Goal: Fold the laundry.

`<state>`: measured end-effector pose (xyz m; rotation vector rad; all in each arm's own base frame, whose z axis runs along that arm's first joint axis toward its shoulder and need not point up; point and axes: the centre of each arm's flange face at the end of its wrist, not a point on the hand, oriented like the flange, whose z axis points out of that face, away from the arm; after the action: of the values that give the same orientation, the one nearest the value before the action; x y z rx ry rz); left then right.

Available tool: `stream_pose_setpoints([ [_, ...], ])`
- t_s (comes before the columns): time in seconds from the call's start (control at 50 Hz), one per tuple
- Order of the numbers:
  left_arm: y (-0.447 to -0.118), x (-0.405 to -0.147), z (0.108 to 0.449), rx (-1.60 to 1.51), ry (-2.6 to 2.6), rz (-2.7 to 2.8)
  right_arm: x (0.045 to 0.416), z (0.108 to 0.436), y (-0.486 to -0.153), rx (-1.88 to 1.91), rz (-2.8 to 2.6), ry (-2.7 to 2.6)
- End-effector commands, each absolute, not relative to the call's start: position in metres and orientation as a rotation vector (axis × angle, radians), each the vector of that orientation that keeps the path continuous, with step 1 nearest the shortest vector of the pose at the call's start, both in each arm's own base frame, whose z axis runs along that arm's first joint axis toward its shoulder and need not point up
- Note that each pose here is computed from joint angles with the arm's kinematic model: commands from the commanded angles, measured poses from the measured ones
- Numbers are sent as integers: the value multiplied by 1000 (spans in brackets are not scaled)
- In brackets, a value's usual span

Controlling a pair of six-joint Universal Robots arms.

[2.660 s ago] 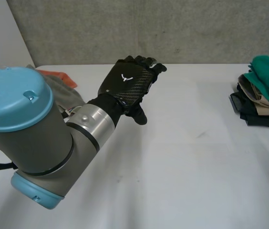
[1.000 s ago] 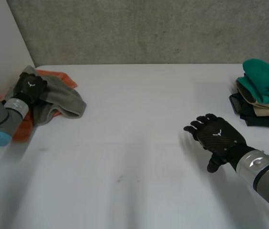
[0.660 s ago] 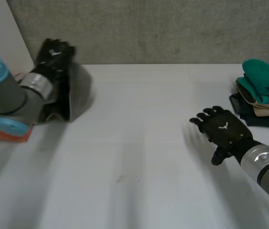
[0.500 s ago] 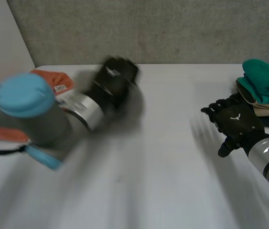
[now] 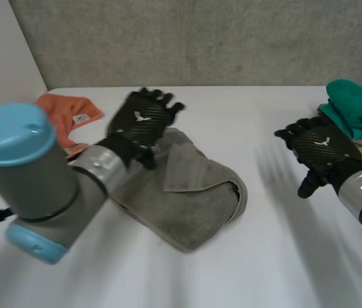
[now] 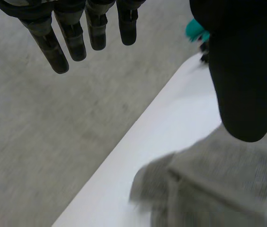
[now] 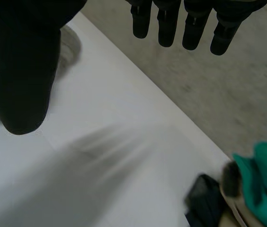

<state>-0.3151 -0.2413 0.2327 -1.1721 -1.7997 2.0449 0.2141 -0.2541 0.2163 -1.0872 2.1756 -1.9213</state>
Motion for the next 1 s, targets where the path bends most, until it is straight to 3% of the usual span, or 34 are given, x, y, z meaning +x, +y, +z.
stream_pose_setpoints([
  [0.02,-260,-268,202,-1116,-2035,1968,256,230,-217,-1229,-1790,2092],
  [0.18,-243,-269,181,-1150,-2051,1841,277,199,-220,-1161,-1750,2304],
  [0.42,-227,-347,171,-1285,-1733,1853,268,183,-219,-295,-1450,2359],
  [0.6,-240,-389,140,-1365,-1649,1758,266,175,-216,-298,-1415,2393],
  [0.82,-262,-407,119,-1371,-1648,1748,265,155,-215,-323,-1368,2451],
  [1.0,-263,-406,132,-1360,-1638,1783,261,151,-214,-311,-1357,2472],
])
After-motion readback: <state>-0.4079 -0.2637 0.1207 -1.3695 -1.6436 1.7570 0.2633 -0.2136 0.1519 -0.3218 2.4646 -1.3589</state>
